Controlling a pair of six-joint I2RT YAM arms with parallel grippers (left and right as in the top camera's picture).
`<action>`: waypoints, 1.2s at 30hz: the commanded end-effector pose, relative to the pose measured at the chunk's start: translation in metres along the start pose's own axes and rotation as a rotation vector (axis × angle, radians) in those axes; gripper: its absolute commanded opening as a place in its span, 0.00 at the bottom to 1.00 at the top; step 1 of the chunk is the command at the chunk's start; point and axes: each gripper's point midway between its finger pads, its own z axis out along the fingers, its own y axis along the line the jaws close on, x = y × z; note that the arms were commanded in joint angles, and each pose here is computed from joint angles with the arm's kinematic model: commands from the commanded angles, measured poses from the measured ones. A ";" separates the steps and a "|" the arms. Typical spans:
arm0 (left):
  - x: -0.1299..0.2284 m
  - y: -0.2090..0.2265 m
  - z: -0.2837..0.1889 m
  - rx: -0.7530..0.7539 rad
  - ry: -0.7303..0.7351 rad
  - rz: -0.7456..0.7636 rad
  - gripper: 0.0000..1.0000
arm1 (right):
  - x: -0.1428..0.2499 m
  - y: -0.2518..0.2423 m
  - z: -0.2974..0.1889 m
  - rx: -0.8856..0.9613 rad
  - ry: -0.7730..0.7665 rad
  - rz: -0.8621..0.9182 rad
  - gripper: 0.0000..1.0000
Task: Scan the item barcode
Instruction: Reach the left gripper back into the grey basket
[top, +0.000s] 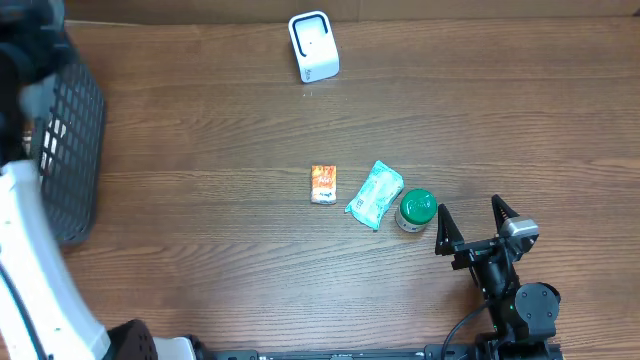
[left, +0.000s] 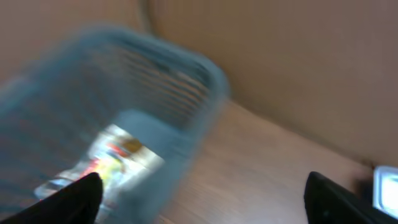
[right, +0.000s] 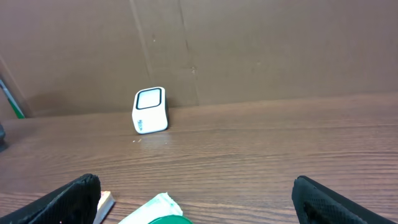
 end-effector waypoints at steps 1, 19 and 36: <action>-0.003 0.054 0.011 -0.130 0.013 0.105 0.99 | 0.003 -0.003 0.001 0.015 0.002 -0.006 1.00; 0.116 0.179 0.148 -0.175 0.450 0.120 1.00 | 0.003 -0.003 0.001 0.012 0.002 -0.006 1.00; 0.250 0.207 0.251 -0.011 0.742 0.248 1.00 | 0.003 -0.003 0.001 0.012 0.002 -0.006 1.00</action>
